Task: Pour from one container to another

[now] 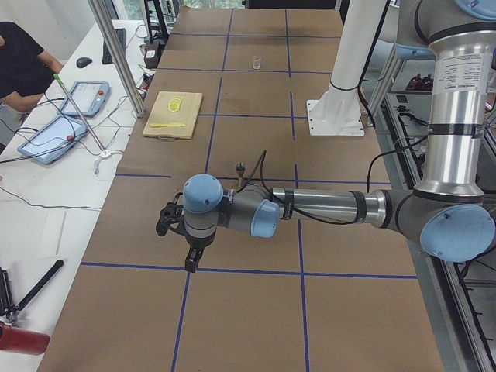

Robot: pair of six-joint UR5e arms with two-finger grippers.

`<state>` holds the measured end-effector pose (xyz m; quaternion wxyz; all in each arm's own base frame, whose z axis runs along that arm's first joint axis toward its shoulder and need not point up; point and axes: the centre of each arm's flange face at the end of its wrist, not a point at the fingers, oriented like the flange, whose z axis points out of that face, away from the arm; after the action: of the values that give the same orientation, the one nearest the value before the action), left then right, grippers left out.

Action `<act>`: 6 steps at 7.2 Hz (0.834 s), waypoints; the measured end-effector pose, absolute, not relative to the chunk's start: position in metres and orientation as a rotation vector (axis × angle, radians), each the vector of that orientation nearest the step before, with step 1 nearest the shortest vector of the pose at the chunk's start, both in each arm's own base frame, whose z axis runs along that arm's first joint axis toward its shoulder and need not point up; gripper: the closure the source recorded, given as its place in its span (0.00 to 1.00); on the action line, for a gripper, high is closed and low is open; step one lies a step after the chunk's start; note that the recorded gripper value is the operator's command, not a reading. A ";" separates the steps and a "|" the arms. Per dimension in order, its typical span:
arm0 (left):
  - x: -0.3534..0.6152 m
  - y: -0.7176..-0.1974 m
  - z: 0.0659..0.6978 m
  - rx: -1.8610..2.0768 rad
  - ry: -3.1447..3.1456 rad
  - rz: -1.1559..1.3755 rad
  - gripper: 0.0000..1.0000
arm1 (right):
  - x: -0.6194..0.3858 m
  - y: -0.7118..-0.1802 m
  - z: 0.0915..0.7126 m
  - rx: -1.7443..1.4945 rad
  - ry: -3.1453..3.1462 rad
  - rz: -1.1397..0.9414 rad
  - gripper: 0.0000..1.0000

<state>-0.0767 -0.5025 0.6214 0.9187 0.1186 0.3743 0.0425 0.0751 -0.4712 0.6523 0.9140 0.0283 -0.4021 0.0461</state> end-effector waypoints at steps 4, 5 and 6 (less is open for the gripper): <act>-0.076 -0.503 0.620 0.214 0.782 -0.005 0.00 | 0.077 -0.470 0.653 0.058 -0.831 0.161 0.00; -0.076 -0.504 0.619 0.215 0.782 -0.004 0.00 | 0.077 -0.470 0.653 0.060 -0.832 0.164 0.00; -0.076 -0.505 0.618 0.216 0.783 -0.004 0.00 | 0.077 -0.470 0.653 0.061 -0.832 0.165 0.00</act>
<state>-0.0762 -0.5046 0.6184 0.9187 0.1052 0.3806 -0.0019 0.0772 -0.4696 0.6531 0.9109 0.0295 -0.4037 0.0802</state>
